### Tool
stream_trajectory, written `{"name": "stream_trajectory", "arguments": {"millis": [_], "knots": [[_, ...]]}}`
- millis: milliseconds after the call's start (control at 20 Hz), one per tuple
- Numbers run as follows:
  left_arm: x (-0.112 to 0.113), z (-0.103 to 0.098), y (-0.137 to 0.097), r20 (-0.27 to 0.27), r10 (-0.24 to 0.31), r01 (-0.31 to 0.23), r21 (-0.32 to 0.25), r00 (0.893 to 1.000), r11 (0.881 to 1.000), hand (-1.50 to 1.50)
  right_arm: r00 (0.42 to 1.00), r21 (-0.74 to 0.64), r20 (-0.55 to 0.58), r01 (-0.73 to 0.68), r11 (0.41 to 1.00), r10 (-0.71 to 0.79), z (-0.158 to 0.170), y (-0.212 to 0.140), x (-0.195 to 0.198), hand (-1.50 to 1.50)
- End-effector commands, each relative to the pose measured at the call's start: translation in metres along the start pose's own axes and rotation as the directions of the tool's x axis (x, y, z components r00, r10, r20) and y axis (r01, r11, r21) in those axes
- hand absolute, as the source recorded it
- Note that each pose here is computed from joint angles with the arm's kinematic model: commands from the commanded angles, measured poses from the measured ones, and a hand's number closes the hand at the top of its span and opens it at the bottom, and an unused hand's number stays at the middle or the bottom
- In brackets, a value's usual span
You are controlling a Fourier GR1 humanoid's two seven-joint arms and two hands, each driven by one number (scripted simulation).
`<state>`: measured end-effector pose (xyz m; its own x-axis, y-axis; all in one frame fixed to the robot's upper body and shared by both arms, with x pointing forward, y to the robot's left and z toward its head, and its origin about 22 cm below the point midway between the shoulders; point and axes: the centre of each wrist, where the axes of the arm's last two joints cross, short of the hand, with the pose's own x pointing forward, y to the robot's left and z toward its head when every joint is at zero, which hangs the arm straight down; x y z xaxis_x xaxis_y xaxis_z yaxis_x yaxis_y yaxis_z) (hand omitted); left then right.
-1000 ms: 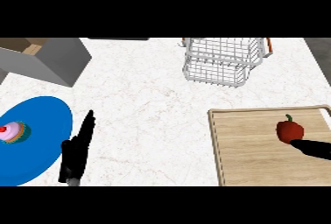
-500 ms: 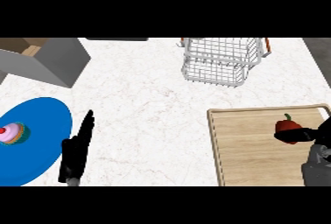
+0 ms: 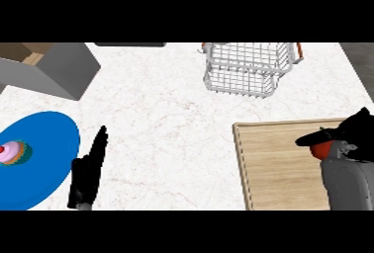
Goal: Pick the bell pepper from the tray and place it in the tiered basket
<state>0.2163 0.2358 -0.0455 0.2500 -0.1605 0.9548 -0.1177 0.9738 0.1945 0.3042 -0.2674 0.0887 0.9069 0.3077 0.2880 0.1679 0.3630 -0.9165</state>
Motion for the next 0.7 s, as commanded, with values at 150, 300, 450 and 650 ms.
{"name": "stream_trajectory", "arguments": {"millis": [150,300,450,650], "knots": [[-0.013,0.008,0.006,-0.033,0.009,-0.009,-0.002,0.999,1.0,0.0,0.957,0.112,-0.253,-0.113,0.987,0.139,-0.012,0.003,0.02,-1.5],[-0.016,0.008,0.004,-0.023,-0.002,0.003,0.011,1.0,1.0,0.0,0.956,0.132,-0.254,-0.117,0.984,0.148,-0.008,0.0,0.026,-1.5],[0.003,-0.009,0.02,-0.004,0.002,-0.002,0.008,1.0,1.0,0.0,0.955,0.151,-0.265,-0.095,0.984,0.133,-0.01,0.015,0.024,-1.5],[-0.018,0.004,0.004,-0.021,0.0,0.0,0.018,1.0,1.0,0.0,0.949,0.168,-0.284,-0.091,0.982,0.136,-0.019,0.015,0.029,-1.5]]}}
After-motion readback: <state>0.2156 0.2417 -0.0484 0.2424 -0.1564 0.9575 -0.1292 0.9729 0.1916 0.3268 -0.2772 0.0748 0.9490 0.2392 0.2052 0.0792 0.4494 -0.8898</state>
